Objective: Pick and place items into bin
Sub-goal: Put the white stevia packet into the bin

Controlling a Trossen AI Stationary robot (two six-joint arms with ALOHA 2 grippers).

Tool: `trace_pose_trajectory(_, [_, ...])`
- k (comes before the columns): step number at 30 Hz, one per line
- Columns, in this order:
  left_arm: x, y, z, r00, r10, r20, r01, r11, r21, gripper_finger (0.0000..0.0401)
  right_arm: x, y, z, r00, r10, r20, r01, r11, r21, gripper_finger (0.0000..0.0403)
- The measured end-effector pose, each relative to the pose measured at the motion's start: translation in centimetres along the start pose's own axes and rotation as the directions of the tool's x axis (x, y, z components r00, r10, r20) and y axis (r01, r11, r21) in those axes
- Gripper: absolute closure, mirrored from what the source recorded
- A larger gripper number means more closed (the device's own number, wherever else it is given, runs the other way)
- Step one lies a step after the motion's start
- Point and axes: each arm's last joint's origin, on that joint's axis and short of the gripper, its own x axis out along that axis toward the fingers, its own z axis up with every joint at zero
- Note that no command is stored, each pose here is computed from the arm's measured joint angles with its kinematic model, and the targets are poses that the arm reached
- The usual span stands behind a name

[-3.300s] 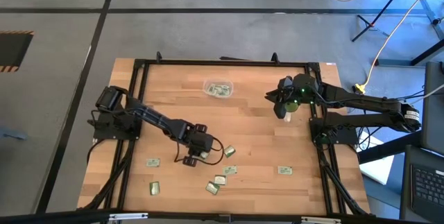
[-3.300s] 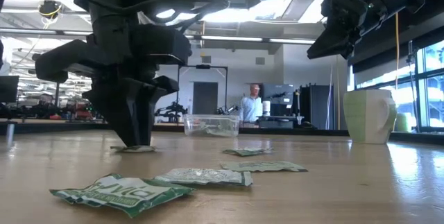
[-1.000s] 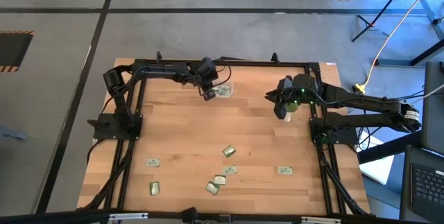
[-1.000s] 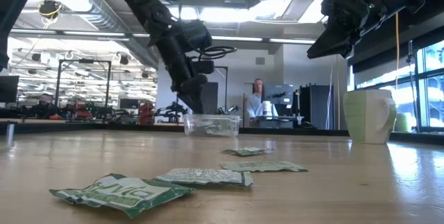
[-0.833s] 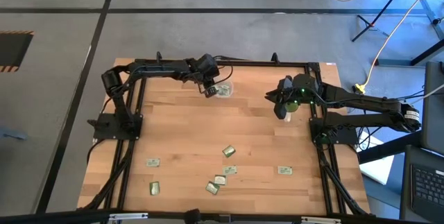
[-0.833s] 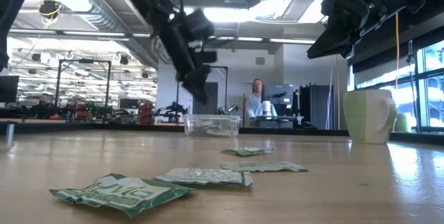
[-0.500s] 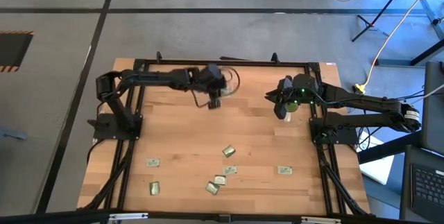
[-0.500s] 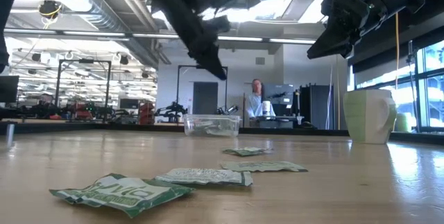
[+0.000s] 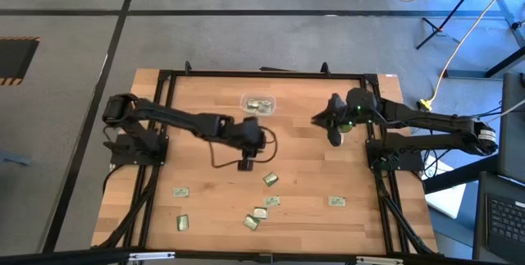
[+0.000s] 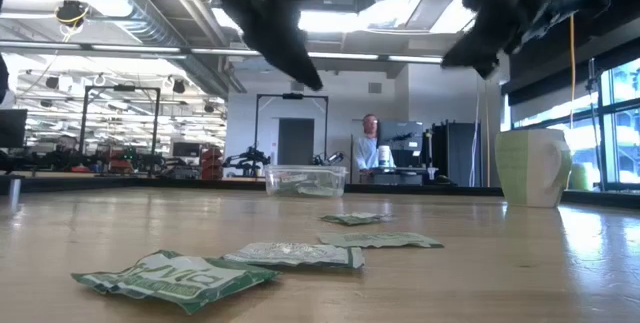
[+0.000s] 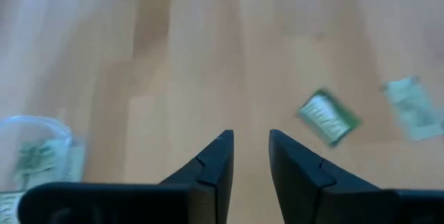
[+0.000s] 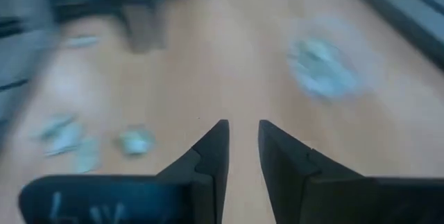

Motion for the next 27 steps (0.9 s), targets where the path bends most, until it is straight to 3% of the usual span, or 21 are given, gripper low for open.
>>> trace_pose_trajectory(4, [-2.3,-1.6,-1.3,0.989,0.007,0.147,-0.001,0.999,-0.041,0.0315,0.3,1.9,1.0,0.963,0.258,0.082,-0.245,0.959,-0.14,0.032])
trace_pose_trajectory(10, [-5.1,-2.6,-4.5,0.917,0.038,0.397,-0.001,0.996,-0.094,0.0315,1.8,4.6,1.9,0.909,0.396,0.132,-0.348,0.892,-0.288,0.032])
trace_pose_trajectory(14, [-6.0,-2.8,-7.1,0.851,0.051,0.522,0.019,0.992,-0.128,0.0315,3.7,6.6,1.9,0.912,0.409,0.031,-0.371,0.855,-0.363,0.032])
trace_pose_trajectory(19, [-6.7,-2.7,-10.0,0.773,0.062,0.632,0.03,0.99,-0.135,0.0315,6.6,9.3,2.5,0.939,0.324,-0.118,-0.343,0.837,-0.427,0.032])
trace_pose_trajectory(27, [-7.4,-2.1,-14.4,0.693,0.116,0.712,0.02,0.983,-0.18,0.0315,12.0,12.6,1.6,0.903,0.33,-0.277,-0.425,0.788,-0.447,0.032])
